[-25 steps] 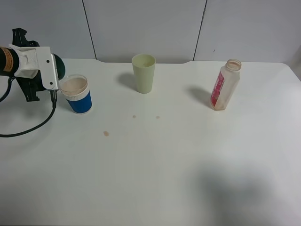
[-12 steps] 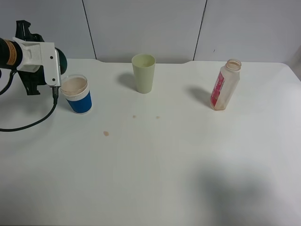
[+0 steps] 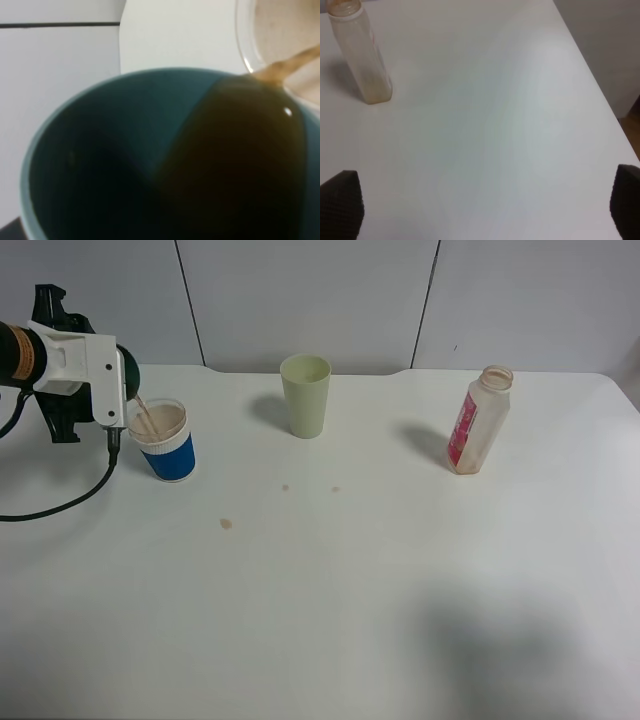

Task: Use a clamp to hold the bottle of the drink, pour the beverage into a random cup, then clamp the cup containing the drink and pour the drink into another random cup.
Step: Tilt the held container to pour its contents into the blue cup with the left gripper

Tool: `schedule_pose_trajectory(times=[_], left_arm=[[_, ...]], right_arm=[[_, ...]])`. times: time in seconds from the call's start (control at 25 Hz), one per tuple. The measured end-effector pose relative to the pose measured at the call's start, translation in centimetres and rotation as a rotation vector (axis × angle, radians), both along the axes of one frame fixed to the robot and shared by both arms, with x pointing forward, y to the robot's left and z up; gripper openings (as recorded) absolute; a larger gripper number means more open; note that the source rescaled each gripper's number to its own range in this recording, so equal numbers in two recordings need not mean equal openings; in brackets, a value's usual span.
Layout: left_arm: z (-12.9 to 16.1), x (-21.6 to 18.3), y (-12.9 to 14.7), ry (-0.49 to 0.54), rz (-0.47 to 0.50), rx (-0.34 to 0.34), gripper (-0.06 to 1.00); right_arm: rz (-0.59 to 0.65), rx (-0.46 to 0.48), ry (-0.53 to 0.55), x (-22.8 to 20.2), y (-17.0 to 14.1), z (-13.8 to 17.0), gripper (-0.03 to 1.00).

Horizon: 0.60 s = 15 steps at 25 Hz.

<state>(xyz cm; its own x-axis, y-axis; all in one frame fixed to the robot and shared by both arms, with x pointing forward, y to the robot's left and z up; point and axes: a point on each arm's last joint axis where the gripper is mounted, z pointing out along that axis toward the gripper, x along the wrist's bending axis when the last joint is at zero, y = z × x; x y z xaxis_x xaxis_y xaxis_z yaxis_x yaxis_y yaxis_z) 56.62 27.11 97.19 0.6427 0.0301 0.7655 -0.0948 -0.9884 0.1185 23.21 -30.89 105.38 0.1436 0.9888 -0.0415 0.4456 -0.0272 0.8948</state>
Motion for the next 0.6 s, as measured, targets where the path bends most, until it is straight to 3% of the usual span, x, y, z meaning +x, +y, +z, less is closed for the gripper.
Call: schedule_pose_trajectory(times=[0.6], left_arm=[[-0.05, -0.04, -0.01, -0.003, -0.043, 0.05, 0.01]], right_arm=[[0.0, 0.0, 0.0, 0.0, 0.0, 0.0, 0.98]])
